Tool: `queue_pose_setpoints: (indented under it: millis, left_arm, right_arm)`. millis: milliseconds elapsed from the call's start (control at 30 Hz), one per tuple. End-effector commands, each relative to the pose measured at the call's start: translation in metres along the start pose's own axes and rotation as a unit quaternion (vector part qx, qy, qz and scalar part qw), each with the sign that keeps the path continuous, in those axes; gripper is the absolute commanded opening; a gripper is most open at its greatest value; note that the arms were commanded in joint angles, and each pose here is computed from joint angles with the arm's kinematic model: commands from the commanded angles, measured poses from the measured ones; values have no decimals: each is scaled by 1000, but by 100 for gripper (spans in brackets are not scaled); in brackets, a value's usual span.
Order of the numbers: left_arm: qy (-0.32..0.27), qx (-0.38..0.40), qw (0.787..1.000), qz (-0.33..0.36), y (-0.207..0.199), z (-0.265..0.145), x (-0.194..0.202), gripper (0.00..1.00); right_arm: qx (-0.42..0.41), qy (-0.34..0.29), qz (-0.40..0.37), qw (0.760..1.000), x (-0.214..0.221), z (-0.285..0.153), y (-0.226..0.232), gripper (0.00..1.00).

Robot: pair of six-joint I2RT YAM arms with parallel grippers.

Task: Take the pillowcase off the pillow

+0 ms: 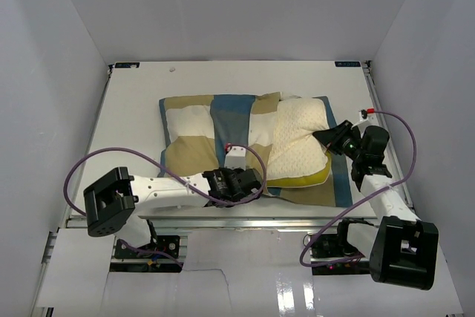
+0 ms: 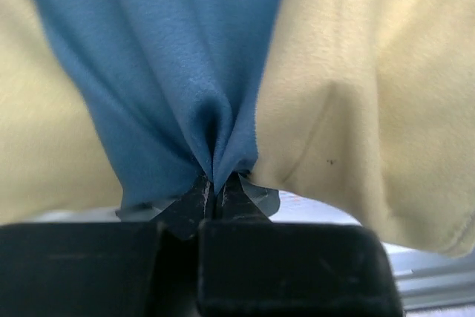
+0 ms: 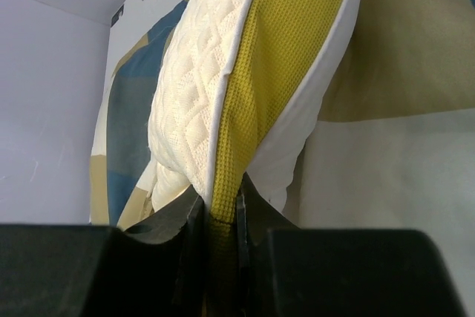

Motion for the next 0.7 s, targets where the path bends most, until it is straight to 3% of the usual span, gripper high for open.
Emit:
queue_pose_setpoints:
  millis: [0, 367, 500, 667]
  left_arm:
    - [-27, -121, 992, -4, 54, -16, -10, 0]
    - [-26, -263, 964, -42, 149, -64, -26, 0]
    - [-36, -286, 956, -64, 167, -78, -33, 13]
    - [-37, -311, 946, -82, 189, -83, -42, 10]
  right_arm:
    - [-27, -38, -9, 999, -39, -4, 23, 8]
    - [-23, -71, 66, 995, -96, -21, 7, 8]
    - [-31, -76, 64, 995, -107, -26, 11, 8]
    - [-38, -76, 56, 995, -113, -29, 13, 8]
Point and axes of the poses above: each gripper's point midway between its finger pads, its own z axis out along the fingers, its own y axis along the line the jaws close on, x = y × z, the point moved 1 cm from there along -z, back along the fingers, and after that the axes turned 4 degrees about z, right-handed, at the moved point
